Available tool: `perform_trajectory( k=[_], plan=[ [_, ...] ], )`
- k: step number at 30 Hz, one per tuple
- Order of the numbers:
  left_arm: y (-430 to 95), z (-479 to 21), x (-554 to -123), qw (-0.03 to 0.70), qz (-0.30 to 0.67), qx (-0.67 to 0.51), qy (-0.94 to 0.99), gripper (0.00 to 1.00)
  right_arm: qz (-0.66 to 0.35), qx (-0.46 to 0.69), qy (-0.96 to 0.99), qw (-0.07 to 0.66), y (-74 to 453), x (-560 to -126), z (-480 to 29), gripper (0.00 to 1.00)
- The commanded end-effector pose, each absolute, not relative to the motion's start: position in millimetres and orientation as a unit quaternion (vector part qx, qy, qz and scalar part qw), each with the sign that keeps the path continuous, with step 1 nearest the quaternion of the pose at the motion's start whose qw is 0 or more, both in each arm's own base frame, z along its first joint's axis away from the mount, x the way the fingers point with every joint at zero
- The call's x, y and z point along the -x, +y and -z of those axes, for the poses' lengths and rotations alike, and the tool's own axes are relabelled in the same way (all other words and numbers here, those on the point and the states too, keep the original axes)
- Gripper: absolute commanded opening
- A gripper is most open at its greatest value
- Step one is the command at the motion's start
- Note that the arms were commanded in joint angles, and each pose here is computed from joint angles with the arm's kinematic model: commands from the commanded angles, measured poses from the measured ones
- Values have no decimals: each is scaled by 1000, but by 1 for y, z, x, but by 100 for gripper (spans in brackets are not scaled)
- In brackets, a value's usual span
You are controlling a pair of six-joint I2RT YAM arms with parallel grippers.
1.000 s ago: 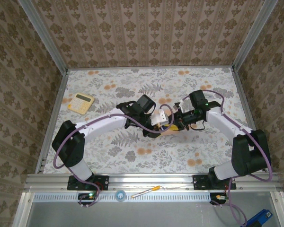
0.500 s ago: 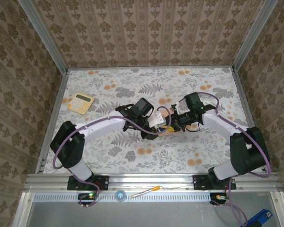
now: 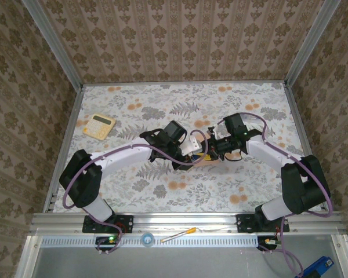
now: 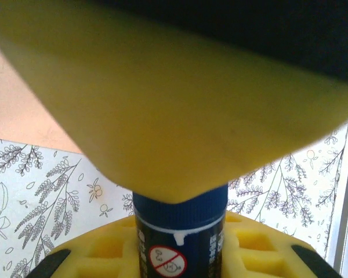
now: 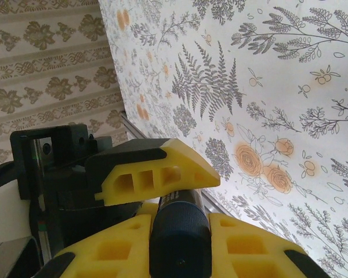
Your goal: Place the letter into the envelope and seal it
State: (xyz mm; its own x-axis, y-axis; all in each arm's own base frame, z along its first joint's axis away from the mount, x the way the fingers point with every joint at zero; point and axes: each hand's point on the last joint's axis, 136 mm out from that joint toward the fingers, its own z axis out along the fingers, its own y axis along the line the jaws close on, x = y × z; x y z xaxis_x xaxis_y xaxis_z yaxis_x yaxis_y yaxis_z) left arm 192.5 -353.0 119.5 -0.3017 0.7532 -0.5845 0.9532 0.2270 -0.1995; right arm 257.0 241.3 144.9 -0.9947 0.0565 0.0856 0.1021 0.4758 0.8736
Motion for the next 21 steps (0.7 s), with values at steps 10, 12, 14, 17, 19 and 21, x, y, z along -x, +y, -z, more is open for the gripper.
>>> perform_trajectory(
  k=[10,12,14,17,19,21],
  plan=[
    [-411,-211,-218,358,339,-568,659,0,547,-18,-832,95,289,-213,-150,20],
    [-411,-210,-219,359,338,-566,661,0,548,-19,-831,97,292,-213,-150,20],
    [-410,-212,-220,362,337,-565,661,0,549,-21,-830,95,294,-213,-151,20],
    [-408,-213,-222,368,336,-562,661,0,548,-22,-830,97,298,-212,-149,19],
    [-407,-214,-222,371,335,-560,661,0,548,-22,-830,98,300,-211,-149,19],
    [-406,-215,-222,372,336,-558,661,0,546,-22,-831,99,300,-211,-147,19]
  ],
)
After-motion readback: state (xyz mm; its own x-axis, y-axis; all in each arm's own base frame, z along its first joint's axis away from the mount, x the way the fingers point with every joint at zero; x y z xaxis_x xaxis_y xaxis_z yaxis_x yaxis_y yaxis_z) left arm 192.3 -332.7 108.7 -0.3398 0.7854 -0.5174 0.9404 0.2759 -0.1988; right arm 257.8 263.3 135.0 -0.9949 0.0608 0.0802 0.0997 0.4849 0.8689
